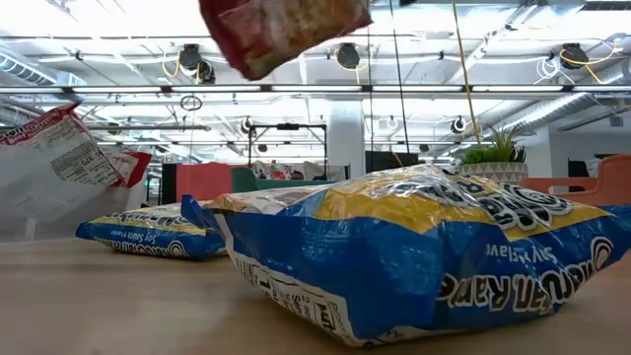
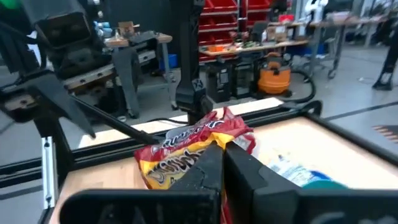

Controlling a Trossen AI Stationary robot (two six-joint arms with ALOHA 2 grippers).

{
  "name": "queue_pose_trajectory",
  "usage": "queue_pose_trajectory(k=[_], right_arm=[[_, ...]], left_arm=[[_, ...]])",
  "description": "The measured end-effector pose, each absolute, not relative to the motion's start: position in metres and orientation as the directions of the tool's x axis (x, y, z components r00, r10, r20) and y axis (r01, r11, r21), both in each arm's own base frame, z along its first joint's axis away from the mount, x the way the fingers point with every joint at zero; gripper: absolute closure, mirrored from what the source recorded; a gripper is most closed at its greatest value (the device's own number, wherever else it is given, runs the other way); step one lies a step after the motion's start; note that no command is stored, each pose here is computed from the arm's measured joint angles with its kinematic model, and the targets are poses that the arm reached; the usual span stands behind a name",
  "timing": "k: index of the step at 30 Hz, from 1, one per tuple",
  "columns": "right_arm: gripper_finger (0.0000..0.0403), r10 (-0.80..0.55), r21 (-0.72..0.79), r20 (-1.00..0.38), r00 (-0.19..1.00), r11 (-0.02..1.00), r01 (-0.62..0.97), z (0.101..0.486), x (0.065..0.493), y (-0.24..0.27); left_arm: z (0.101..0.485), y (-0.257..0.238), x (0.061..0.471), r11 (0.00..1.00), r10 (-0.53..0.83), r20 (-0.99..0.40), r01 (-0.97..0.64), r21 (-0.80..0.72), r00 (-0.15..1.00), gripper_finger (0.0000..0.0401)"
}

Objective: Sort Maruchan noodles
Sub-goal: Put the red noodle pack into the transparent bin

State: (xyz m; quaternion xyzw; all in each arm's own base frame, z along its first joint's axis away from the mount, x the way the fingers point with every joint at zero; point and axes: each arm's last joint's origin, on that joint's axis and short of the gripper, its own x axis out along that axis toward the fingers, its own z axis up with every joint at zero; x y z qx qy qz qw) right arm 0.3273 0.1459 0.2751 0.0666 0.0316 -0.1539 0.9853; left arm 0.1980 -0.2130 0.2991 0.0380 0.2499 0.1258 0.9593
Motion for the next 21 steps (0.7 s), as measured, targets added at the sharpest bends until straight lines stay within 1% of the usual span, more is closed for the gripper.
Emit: queue_pose_trajectory(k=[6,8,11,15,18,21], right_arm=[[0.0403,-0.324,0.079,-0.067,0.944,0.941,0.329,0.282,0.322,0.158],[0.0403,-0.32,0.079,-0.064,0.945,0.942,0.325,0.284,0.322,0.159],[0.0403,-0.32,0.082,-0.062,0.945,0.942,0.324,0.285,0.322,0.159],[0.0403,-0.319,0.081,-0.063,0.946,0.943,0.323,0.284,0.323,0.16],[0.0403,-0.319,0.081,-0.063,0.946,0.943,0.324,0.285,0.323,0.159],[0.0403,-0.319,0.08,-0.063,0.946,0.943,0.324,0.282,0.324,0.161]], left_arm=[[0.291,-0.222,0.211,0.959,0.257,-0.452,-0.168,0.229,0.854,0.017],[0.289,-0.222,0.215,0.955,0.264,-0.451,-0.165,0.247,0.852,0.0162],[0.285,-0.22,0.22,0.95,0.283,-0.454,-0.181,0.256,0.845,0.0133],[0.283,-0.216,0.226,0.941,0.317,-0.445,-0.218,0.259,0.837,0.0076],[0.284,-0.211,0.231,0.939,0.338,-0.436,-0.264,0.222,0.834,0.0038],[0.286,-0.209,0.236,0.94,0.34,-0.426,-0.289,0.18,0.838,0.0019]])
